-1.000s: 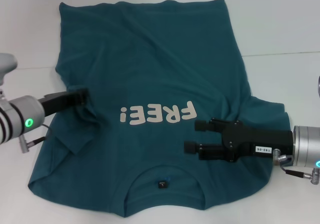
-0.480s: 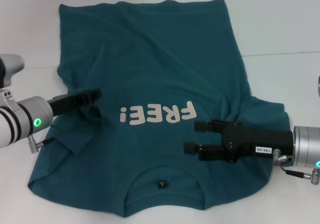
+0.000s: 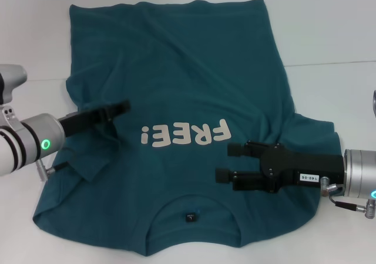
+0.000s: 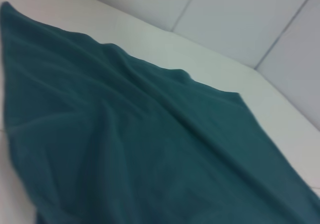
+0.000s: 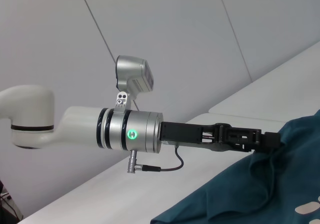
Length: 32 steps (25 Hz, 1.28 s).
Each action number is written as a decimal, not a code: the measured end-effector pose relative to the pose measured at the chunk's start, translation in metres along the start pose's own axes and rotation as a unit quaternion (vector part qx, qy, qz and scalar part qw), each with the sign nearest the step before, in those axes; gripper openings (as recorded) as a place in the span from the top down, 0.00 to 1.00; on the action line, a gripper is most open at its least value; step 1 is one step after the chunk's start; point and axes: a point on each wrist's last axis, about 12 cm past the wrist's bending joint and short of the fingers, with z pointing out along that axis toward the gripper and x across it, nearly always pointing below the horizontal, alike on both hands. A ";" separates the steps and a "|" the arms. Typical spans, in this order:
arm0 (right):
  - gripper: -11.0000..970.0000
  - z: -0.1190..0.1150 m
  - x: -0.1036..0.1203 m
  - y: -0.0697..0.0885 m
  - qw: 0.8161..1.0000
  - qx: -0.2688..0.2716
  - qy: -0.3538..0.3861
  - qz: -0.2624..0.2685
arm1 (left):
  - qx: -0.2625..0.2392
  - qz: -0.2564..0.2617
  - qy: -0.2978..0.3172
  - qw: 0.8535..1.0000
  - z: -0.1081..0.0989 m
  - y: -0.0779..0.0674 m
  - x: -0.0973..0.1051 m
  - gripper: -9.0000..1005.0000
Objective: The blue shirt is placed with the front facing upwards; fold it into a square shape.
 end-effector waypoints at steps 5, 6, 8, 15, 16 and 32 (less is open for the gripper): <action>0.03 0.000 0.000 0.000 1.000 -0.001 -0.001 0.002 | 0.030 -0.010 0.000 0.999 0.000 -0.007 0.000 0.34; 0.03 0.000 0.000 0.000 1.000 -0.001 -0.001 0.002 | 0.033 -0.010 -0.001 0.999 -0.001 -0.008 0.000 0.31; 0.03 0.000 0.000 0.000 1.000 -0.001 -0.001 0.002 | 0.037 -0.012 -0.003 0.999 -0.004 -0.006 0.000 0.27; 0.03 0.000 0.001 0.001 1.000 -0.002 0.000 0.004 | 0.003 -0.012 -0.028 1.000 -0.029 0.019 0.001 0.20; 0.03 0.000 0.001 0.001 1.000 -0.002 0.000 0.006 | -0.003 -0.013 -0.032 0.999 -0.033 0.022 0.001 0.20; 0.03 0.000 0.001 0.000 1.000 -0.001 0.002 0.020 | -0.018 -0.002 -0.013 1.000 -0.034 0.028 0.015 0.20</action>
